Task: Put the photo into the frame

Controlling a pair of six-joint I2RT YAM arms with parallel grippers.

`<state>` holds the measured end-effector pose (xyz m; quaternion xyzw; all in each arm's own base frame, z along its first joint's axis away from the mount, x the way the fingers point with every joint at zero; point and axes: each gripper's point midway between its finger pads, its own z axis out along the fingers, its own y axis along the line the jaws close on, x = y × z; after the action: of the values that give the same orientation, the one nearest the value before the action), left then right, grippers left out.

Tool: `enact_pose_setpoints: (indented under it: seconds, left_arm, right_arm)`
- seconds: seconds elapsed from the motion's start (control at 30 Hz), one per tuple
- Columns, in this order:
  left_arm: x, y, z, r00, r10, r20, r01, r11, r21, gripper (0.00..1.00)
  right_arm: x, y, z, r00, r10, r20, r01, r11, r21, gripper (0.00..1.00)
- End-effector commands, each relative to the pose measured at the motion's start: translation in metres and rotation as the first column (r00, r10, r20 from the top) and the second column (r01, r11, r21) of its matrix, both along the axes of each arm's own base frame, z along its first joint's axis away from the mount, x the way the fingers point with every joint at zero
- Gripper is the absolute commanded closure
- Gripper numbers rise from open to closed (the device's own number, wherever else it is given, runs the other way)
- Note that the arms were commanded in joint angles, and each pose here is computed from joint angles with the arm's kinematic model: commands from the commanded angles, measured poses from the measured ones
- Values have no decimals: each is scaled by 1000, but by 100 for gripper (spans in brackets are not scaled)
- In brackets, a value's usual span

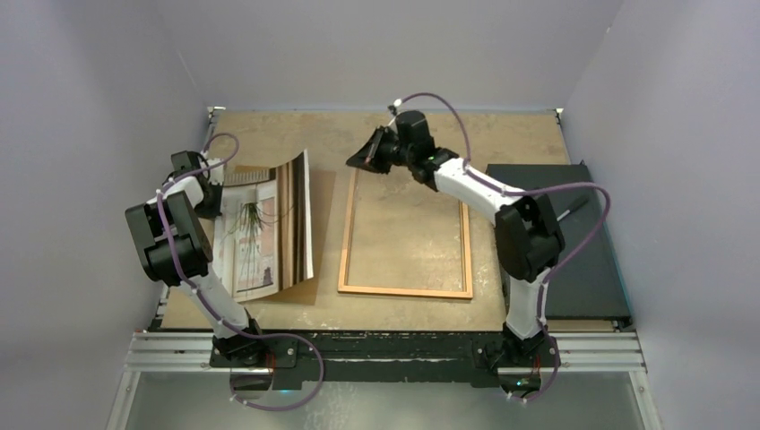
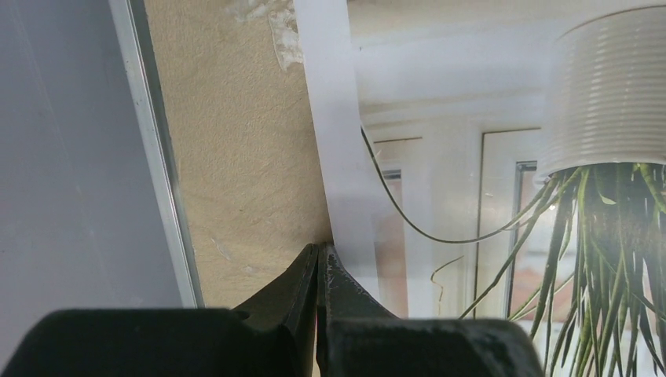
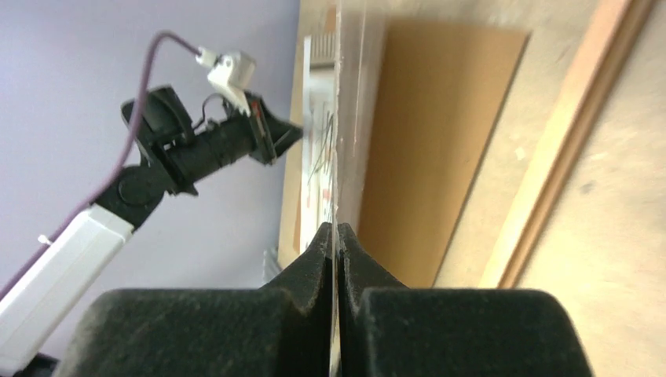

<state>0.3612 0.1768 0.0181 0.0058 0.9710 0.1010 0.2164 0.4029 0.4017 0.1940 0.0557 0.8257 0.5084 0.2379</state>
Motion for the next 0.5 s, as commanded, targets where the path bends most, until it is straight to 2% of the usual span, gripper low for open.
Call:
enact_pose_setpoints:
  seconds: [0.0,0.23,0.33,0.47]
  left_arm:
    - [-7,-6,-12,999,5,-53,-7,999,-42,100]
    - [4,-8,9,999,-2,-36,0,999,-39,100]
    - [15,-6,39,1000,3,24,-2,1000,-26,87]
    - [29,-17,87,993,-36,111,37,999,-5,64]
  right_arm:
    - [24,-51,70,979,-120,164,135,987,-85,100]
    - [28,-87,100,959,-178,219,210,969,-132,100]
    - [23,-96,107,954,-189,234,229,961,-155,100]
    - [16,-117,121,932,-234,278,293,937,-192,100]
